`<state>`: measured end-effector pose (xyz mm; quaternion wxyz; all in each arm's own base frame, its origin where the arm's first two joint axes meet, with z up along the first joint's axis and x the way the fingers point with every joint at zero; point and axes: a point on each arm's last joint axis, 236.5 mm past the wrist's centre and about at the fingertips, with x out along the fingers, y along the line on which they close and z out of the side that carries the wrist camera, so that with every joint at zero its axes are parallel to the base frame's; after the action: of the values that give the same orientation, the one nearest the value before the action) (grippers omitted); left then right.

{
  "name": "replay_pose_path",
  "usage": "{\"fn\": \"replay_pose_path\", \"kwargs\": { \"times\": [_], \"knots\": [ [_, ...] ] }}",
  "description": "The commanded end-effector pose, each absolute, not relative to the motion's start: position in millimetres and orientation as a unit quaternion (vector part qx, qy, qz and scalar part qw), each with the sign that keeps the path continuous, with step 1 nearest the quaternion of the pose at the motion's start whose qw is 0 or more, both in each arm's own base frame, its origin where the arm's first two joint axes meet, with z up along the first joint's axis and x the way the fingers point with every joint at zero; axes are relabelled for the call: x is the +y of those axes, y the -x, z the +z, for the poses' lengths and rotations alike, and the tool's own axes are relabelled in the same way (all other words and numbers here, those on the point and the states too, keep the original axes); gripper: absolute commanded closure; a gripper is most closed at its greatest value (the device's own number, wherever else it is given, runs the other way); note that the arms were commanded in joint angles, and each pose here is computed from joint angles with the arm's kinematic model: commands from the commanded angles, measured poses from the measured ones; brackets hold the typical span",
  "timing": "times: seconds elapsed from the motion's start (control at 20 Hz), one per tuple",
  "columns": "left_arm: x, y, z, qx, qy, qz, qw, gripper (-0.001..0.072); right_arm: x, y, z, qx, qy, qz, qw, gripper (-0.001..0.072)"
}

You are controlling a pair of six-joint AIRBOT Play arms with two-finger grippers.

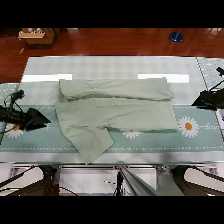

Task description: Fold the shirts.

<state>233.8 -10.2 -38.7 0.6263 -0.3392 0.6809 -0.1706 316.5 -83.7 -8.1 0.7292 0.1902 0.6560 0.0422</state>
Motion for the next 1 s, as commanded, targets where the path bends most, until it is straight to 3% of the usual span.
{"fn": "replay_pose_path", "kwargs": {
  "times": [0.0,0.45,0.55,0.8,0.85,0.9,0.95],
  "knots": [
    [-39,-200,-59,0.693,0.384,-0.182,0.582,0.0240,-82,-316,-13,0.642,-0.213,0.047,0.735,0.0328],
    [-58,-204,-97,0.709,0.346,-0.141,0.598,0.0239,-75,-311,-10,0.648,-0.225,0.053,0.726,0.0328],
    [-59,-209,-102,0.708,0.339,-0.131,0.606,0.0182,-74,-310,-9,0.650,-0.228,0.052,0.723,0.0329],
    [-83,-208,-119,0.729,0.300,-0.141,0.599,0.0187,-76,-312,3,0.635,-0.222,0.044,0.739,0.0330],
    [-89,-204,-123,0.738,0.290,-0.148,0.592,0.0206,-76,-312,7,0.630,-0.219,0.042,0.744,0.0330],
    [-95,-200,-126,0.745,0.282,-0.155,0.584,0.0370,-76,-312,11,0.626,-0.216,0.041,0.748,0.0329],
    [-99,-197,-128,0.751,0.274,-0.162,0.578,0.0583,-76,-312,16,0.621,-0.213,0.040,0.753,0.0330]
  ]
}}
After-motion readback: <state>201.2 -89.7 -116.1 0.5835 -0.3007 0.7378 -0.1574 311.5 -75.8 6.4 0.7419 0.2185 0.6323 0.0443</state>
